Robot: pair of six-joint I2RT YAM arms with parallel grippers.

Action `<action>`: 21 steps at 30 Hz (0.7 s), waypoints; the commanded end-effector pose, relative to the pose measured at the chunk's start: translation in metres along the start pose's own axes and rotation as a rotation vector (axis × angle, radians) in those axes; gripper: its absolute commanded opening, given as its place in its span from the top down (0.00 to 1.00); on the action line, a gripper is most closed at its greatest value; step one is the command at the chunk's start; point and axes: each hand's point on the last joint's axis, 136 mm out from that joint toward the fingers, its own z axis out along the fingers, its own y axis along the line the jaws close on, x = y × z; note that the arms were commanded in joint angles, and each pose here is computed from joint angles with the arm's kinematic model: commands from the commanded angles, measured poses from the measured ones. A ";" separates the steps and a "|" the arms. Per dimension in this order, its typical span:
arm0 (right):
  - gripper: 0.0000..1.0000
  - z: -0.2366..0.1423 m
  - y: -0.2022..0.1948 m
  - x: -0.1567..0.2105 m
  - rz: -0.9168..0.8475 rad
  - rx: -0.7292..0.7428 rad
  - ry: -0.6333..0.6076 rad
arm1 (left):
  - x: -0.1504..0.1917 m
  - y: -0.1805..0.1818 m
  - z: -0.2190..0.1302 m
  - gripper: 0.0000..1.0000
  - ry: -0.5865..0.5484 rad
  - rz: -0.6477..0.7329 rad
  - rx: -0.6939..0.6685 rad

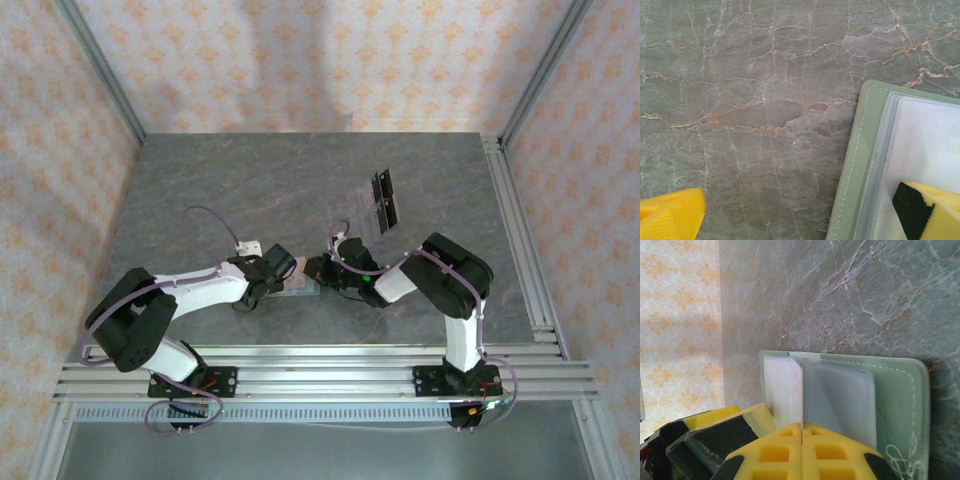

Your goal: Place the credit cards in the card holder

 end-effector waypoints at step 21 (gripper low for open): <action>1.00 0.010 -0.006 0.013 -0.015 0.019 0.052 | 0.024 0.016 0.009 0.00 0.066 0.058 -0.065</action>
